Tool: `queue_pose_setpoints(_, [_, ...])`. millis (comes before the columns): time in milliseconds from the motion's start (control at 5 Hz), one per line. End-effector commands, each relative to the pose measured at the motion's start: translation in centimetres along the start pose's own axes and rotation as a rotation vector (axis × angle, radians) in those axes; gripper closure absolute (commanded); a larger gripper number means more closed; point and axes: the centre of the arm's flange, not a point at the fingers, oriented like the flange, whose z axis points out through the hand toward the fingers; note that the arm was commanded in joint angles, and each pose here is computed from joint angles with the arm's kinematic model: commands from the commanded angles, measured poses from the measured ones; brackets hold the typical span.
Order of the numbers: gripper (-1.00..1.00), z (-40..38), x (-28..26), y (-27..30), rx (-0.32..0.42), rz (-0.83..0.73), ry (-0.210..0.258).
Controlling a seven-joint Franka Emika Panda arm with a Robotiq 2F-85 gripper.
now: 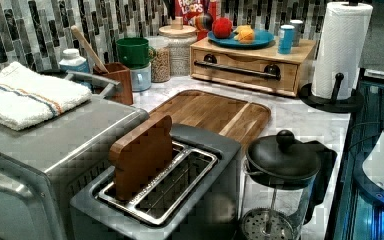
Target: Open the drawer.
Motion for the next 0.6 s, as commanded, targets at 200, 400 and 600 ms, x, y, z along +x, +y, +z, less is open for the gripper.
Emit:
queue_pose_setpoints(200, [-1.0, 4.6, 0.0, 6.6, -0.014, -0.438, 0.053])
queue_pose_setpoints(400, [-1.0, 5.4, 1.4, 9.2, -0.034, -0.557, 0.096])
queue_pose_setpoints(600, [-1.0, 6.5, 2.4, 10.8, -0.044, -0.62, 0.123])
